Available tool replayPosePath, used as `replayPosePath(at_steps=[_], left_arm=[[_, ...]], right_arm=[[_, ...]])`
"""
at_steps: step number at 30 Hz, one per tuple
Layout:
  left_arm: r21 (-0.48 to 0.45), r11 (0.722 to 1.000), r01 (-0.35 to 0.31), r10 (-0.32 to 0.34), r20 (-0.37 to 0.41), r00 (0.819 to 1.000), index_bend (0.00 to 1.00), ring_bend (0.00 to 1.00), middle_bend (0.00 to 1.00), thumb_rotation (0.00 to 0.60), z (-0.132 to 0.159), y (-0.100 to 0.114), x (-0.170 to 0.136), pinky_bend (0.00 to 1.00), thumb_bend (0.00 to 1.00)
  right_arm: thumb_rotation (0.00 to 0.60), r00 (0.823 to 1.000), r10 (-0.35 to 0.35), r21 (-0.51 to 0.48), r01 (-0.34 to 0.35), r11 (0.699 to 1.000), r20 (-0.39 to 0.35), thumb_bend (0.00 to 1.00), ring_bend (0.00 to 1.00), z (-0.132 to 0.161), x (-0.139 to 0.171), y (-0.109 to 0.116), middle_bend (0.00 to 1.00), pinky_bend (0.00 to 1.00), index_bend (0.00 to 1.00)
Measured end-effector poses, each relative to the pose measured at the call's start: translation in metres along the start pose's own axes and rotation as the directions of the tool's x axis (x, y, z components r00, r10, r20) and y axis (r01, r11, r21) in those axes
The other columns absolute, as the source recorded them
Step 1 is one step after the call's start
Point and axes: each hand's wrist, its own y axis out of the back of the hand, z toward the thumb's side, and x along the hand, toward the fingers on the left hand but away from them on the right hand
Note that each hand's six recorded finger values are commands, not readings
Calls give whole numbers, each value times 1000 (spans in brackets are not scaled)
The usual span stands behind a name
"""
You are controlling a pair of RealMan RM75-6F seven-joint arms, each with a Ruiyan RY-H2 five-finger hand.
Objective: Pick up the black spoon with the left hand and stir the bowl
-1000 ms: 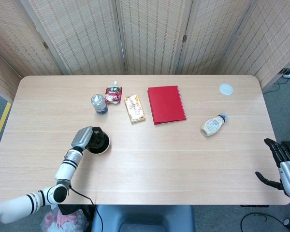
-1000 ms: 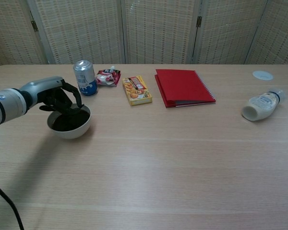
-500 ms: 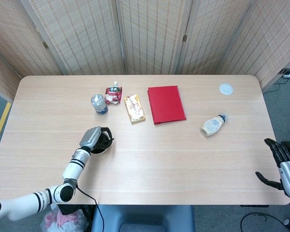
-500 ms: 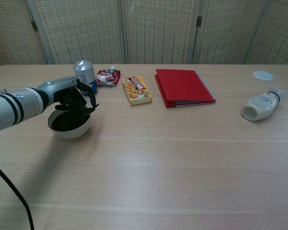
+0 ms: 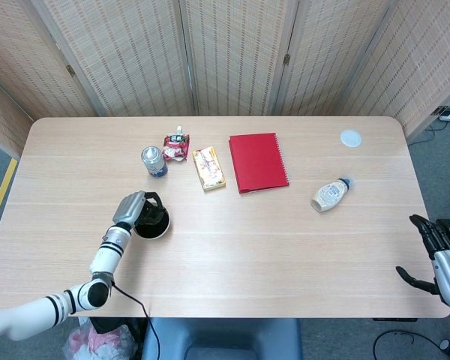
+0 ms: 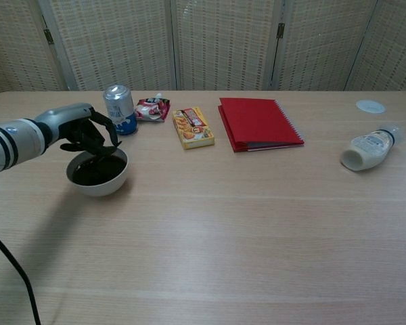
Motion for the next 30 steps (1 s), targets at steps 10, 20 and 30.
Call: replayPosePath(at_steps=[10,20,30], left_arm=[[17,998,56,-57,49,997,695,877,942,600,10,-17,-14,1000,505],[20,998,61,-62,69,996,695,877,941,600,30,-26,2,1000,505],[3,1000,-9,9,24,1000,694,877,942,600,17,-5,10,1000,506]], right_arm=[[600,1000,-2,0,2,1000,2,117,143,0,2,0,90,79,0],[600,1000,-12,-3,12,1000,18,117,145,-4,7,3,90,79,0],[600,1000,-11,-3,11,1000,18,117,145,-5,8,3,90,79,0]])
